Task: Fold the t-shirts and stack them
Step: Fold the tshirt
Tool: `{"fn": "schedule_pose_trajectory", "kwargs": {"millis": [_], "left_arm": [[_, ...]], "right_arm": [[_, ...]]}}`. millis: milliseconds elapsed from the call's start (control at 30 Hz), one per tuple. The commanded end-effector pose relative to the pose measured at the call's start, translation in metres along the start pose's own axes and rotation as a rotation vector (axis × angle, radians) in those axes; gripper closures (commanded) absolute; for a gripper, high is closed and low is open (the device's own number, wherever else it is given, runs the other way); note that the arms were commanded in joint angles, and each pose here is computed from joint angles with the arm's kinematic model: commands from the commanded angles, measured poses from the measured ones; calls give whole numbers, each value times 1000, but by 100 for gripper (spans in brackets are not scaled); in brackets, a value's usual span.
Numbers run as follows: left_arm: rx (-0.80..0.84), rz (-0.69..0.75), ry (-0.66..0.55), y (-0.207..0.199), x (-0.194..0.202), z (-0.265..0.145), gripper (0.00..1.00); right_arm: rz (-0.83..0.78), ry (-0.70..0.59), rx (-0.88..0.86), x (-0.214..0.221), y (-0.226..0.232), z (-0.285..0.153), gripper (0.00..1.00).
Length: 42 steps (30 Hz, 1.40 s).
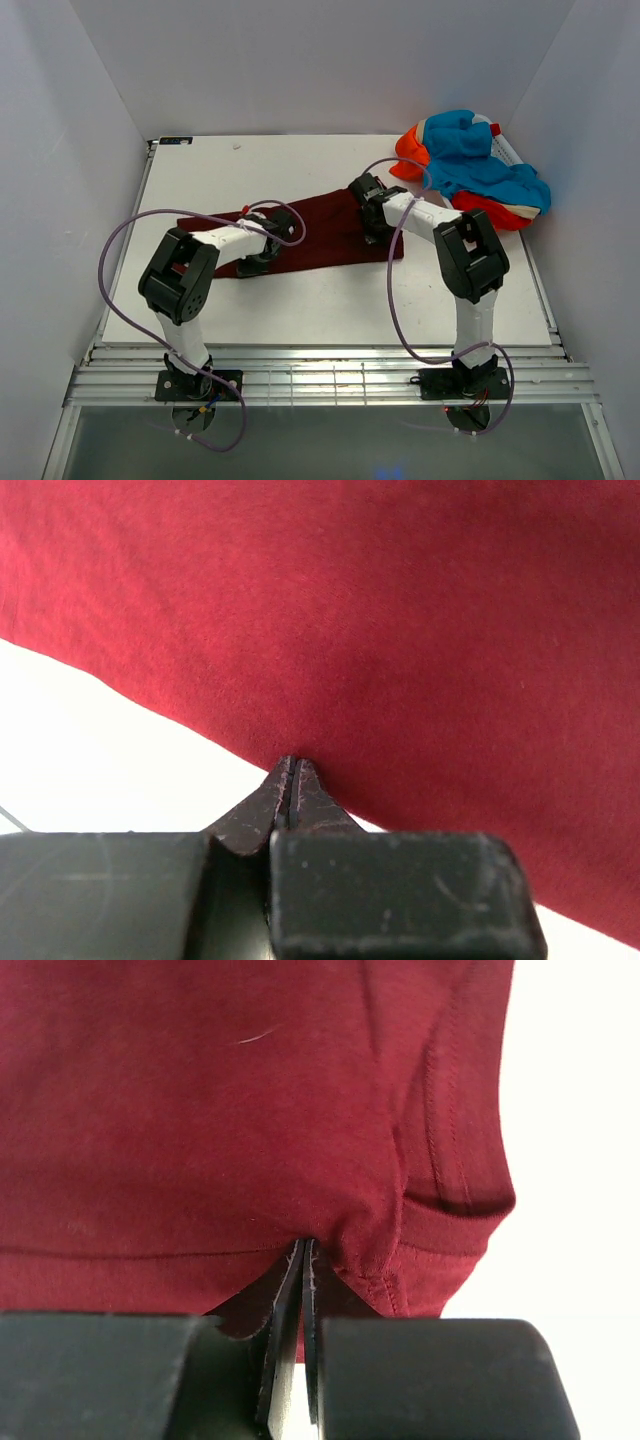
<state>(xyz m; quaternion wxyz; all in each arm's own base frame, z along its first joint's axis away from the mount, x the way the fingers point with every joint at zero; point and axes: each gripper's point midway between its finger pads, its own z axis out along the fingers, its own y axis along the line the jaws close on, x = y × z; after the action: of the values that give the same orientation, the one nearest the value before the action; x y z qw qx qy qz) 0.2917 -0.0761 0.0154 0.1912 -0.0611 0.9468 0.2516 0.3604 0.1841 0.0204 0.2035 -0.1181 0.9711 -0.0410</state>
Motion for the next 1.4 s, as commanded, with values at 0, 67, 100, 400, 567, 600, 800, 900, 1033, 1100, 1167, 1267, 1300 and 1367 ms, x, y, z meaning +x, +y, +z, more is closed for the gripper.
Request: {"fn": "schedule_pose_trajectory", "kwargs": {"millis": [0, 67, 100, 400, 567, 600, 800, 900, 1033, 1100, 1167, 1267, 1300, 1367], "left_arm": [[140, -5, 257, -25, 76, -5, 100], [183, -12, 282, -32, 86, -15, 100], [200, -19, 285, -34, 89, -20, 100], [361, -26, 292, -92, 97, -67, 100], [441, 6, 263, -140, 80, -91, 100], [454, 14, 262, -148, 79, -94, 100], [550, 45, 202, -196, 43, -114, 100], [616, 49, 160, -214, 22, -134, 100], [729, 39, 104, -219, -7, -174, 100], [788, 26, 67, -211, -22, -202, 100], [821, 32, 43, -204, -31, -220, 100], [897, 45, -25, -195, -56, -257, 100], [952, 43, -66, -194, -71, -280, 100], [983, 96, -98, -195, -79, -292, 96]], "right_arm": [[-51, 89, 102, 15, -11, 41, 92], [-49, 56, 116, -8, -13, 41, 92], [-45, 47, 119, -17, -14, 41, 92], [20, -42, 46, -95, 1, 63, 92], [105, -80, -59, -123, 15, 69, 92], [113, -91, -77, -129, 18, 71, 92], [154, -155, -257, -151, 44, 77, 92], [187, -196, -387, -169, 54, 73, 92], [205, -283, -445, -197, 43, 54, 89], [195, -367, -441, -219, 29, 31, 83], [205, -448, -430, -240, 5, 3, 73], [211, -550, -398, -260, -28, -41, 67], [198, -581, -379, -264, -38, -53, 67], [184, -635, -344, -265, -50, -86, 66]]}}
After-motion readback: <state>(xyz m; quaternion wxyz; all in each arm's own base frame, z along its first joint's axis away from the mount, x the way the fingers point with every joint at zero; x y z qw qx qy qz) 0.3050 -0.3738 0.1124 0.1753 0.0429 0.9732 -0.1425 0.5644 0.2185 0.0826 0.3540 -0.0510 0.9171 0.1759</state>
